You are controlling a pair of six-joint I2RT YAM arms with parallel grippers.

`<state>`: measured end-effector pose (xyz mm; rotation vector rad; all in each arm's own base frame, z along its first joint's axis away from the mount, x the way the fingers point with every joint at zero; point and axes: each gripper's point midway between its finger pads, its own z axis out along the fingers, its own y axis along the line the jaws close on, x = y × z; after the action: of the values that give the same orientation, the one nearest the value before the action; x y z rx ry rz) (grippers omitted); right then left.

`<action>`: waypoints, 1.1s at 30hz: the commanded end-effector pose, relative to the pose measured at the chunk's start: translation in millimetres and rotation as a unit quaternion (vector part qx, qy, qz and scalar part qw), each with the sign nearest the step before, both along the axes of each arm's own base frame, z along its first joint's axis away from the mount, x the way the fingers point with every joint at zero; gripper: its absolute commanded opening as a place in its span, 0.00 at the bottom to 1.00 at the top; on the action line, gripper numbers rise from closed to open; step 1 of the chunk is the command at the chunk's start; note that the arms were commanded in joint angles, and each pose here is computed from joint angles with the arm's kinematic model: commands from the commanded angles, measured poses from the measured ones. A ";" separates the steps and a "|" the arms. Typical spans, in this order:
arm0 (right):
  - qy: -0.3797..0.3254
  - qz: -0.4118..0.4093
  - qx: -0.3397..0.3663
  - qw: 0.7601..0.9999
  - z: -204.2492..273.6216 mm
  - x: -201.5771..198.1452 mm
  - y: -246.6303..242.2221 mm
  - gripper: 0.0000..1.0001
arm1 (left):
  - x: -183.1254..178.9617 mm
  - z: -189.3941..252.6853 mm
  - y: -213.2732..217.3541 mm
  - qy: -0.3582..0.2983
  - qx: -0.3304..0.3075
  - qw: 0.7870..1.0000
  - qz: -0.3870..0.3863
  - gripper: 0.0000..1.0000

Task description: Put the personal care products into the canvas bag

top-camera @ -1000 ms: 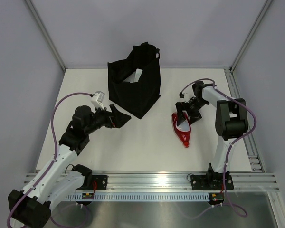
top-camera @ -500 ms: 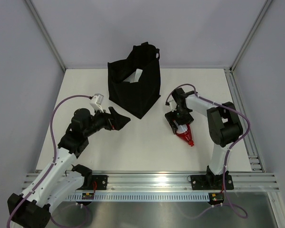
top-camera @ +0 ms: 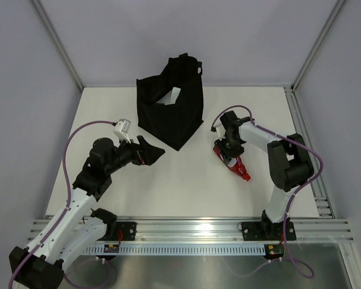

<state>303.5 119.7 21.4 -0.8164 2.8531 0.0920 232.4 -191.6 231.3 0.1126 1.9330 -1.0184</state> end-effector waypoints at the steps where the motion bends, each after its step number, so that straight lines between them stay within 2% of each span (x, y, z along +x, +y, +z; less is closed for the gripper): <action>1: -0.006 0.023 0.027 0.999 -2.5 5.3 7.3 0.00 | -1.1 8.3 0.2 -0.020 -0.002 1.000 -0.004 0.99; 6: 0.047 0.044 0.136 0.989 12.2 -1.9 25.9 0.00 | -2.4 9.1 2.1 -0.020 0.000 1.000 0.000 0.99; 11: 0.070 0.022 0.196 0.978 23.0 4.5 23.5 0.00 | -2.1 10.6 2.8 -0.020 0.001 1.000 0.002 0.99; 16: 0.107 0.009 0.295 0.950 42.6 -0.1 37.8 0.00 | -1.8 13.4 5.2 -0.022 0.008 1.000 0.006 0.99; 20: 0.089 0.014 0.363 0.927 75.9 4.0 48.1 0.00 | -1.8 14.4 7.7 -0.023 0.015 1.000 0.011 0.99; 25: 0.049 0.024 0.416 0.908 131.1 15.5 61.4 0.00 | -1.2 23.6 10.8 -0.029 0.021 0.999 0.018 0.99; 30: -0.010 0.050 0.472 0.880 209.6 39.5 77.3 0.00 | 0.6 37.0 16.3 -0.048 0.036 0.998 0.027 0.99; 32: -0.014 0.044 0.493 0.869 234.1 47.6 85.0 0.00 | 0.9 43.5 18.2 -0.054 0.039 0.997 0.030 0.99; 33: -0.045 0.059 0.501 0.862 260.5 57.6 88.6 0.00 | 1.3 45.9 19.2 -0.057 0.040 0.997 0.033 0.99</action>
<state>358.3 185.7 173.2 -0.6385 2.4403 1.2094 230.2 -177.8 247.7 0.1260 1.9460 -0.9139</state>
